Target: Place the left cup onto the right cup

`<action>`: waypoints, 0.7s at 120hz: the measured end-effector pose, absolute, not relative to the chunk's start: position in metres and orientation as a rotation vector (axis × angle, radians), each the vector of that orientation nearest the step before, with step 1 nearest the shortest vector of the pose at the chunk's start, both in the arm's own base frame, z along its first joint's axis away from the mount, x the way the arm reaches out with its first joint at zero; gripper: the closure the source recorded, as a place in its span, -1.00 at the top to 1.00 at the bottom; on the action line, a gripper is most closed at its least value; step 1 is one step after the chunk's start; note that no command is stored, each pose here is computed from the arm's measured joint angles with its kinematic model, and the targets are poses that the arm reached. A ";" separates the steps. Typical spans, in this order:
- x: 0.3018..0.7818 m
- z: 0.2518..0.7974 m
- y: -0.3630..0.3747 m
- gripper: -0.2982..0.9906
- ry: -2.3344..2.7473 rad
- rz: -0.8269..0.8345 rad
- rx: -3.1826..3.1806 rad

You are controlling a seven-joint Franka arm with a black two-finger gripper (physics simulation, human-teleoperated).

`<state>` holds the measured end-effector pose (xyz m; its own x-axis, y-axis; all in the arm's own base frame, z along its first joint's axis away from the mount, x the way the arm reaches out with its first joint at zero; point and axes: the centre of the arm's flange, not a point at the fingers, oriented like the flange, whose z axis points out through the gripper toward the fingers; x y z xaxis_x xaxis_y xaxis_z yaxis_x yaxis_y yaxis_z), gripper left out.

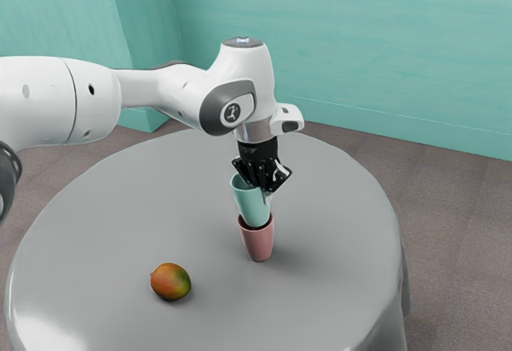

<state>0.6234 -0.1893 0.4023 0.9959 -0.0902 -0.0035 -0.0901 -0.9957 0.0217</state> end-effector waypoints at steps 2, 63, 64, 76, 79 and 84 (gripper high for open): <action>0.624 0.402 -0.189 -0.68 -0.139 -0.007 3.117; 0.625 0.395 -0.188 -0.17 -0.108 -0.018 3.118; 0.625 0.395 -0.188 -0.15 -0.107 -0.018 3.118; 0.625 0.395 -0.188 0.11 -0.102 -0.018 3.118; 0.625 0.395 -0.188 0.16 -0.101 -0.017 3.118; 0.626 0.397 -0.188 0.22 -0.100 -0.013 3.120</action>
